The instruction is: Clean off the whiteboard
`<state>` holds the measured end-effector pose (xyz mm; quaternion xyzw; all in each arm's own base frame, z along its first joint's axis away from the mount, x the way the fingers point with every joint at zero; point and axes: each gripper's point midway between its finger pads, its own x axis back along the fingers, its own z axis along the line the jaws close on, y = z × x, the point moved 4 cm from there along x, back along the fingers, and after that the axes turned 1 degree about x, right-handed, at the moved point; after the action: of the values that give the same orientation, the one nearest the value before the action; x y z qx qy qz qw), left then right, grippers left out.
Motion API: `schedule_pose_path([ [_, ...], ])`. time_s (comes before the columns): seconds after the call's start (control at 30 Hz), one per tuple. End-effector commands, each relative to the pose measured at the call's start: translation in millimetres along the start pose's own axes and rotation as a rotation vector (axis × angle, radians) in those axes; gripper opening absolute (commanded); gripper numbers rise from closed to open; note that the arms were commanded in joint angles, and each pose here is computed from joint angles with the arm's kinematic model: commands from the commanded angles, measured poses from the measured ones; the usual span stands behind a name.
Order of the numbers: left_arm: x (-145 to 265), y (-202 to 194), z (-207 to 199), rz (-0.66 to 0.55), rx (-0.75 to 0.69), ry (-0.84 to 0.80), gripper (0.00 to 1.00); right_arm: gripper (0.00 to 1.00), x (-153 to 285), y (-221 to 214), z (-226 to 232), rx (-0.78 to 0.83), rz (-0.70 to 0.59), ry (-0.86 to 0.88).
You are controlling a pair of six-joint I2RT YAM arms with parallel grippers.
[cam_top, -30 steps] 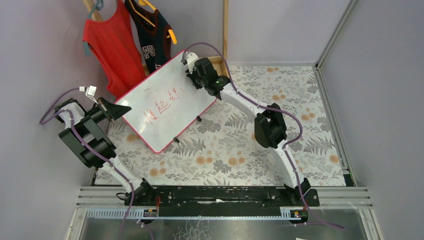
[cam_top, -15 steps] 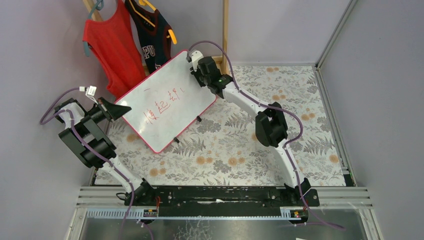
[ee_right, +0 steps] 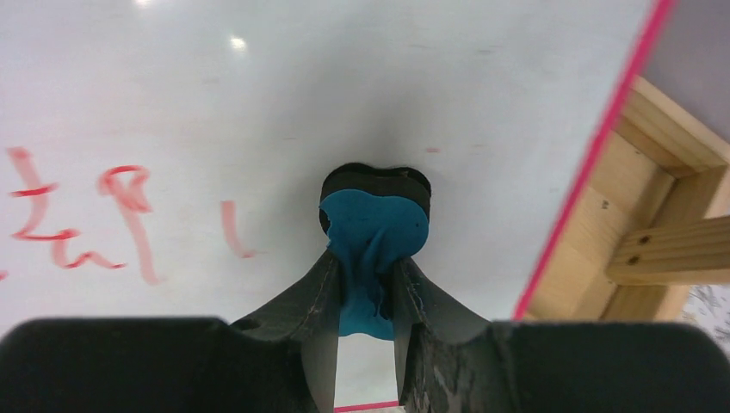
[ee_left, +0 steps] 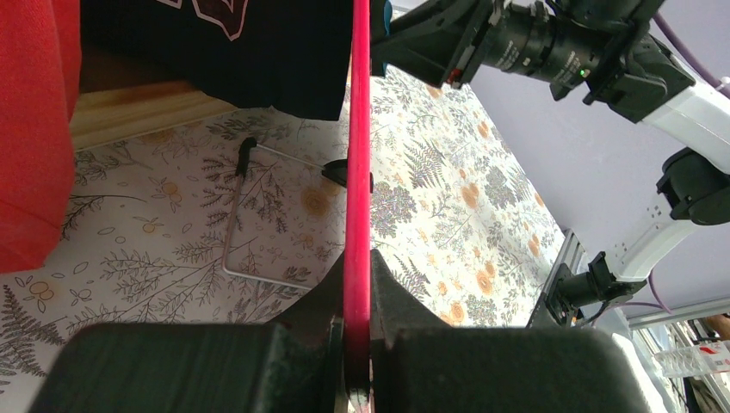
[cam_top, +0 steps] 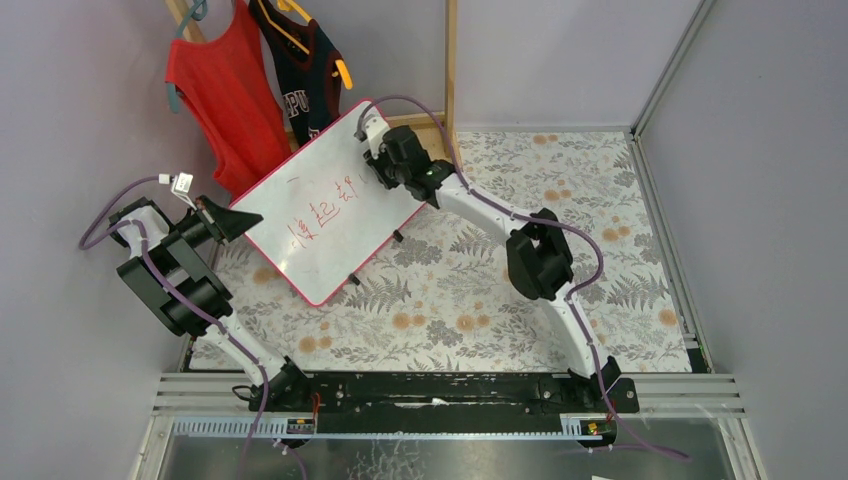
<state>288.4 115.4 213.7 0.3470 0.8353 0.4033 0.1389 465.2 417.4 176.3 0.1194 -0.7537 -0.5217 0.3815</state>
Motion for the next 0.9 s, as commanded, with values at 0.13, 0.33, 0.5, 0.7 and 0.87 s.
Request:
schedule_pose_path([
  [0.13, 8.9, -23.2, 17.6, 0.128, -0.066, 0.050, 0.00, 0.00, 31.2, 38.1, 119.5, 0.075, -0.103, 0.237],
  [0.33, 8.9, -23.8, 17.2, 0.131, -0.067, 0.050, 0.00, 0.00, 43.8, 50.1, 151.1, 0.106, -0.136, 0.280],
  [0.5, 8.7, -25.2, 17.5, 0.132, -0.064, 0.049, 0.00, 0.00, 38.5, 50.3, 136.2, 0.148, -0.132, 0.188],
  [0.7, 8.7, -26.0, 17.3, 0.132, -0.067, 0.049, 0.00, 0.00, 21.5, 39.9, 91.1, 0.121, -0.094, 0.081],
  [0.87, 9.1, -25.2, 16.9, 0.138, -0.074, 0.051, 0.00, 0.00, 17.0, 42.7, 48.0, 0.062, -0.106, 0.001],
])
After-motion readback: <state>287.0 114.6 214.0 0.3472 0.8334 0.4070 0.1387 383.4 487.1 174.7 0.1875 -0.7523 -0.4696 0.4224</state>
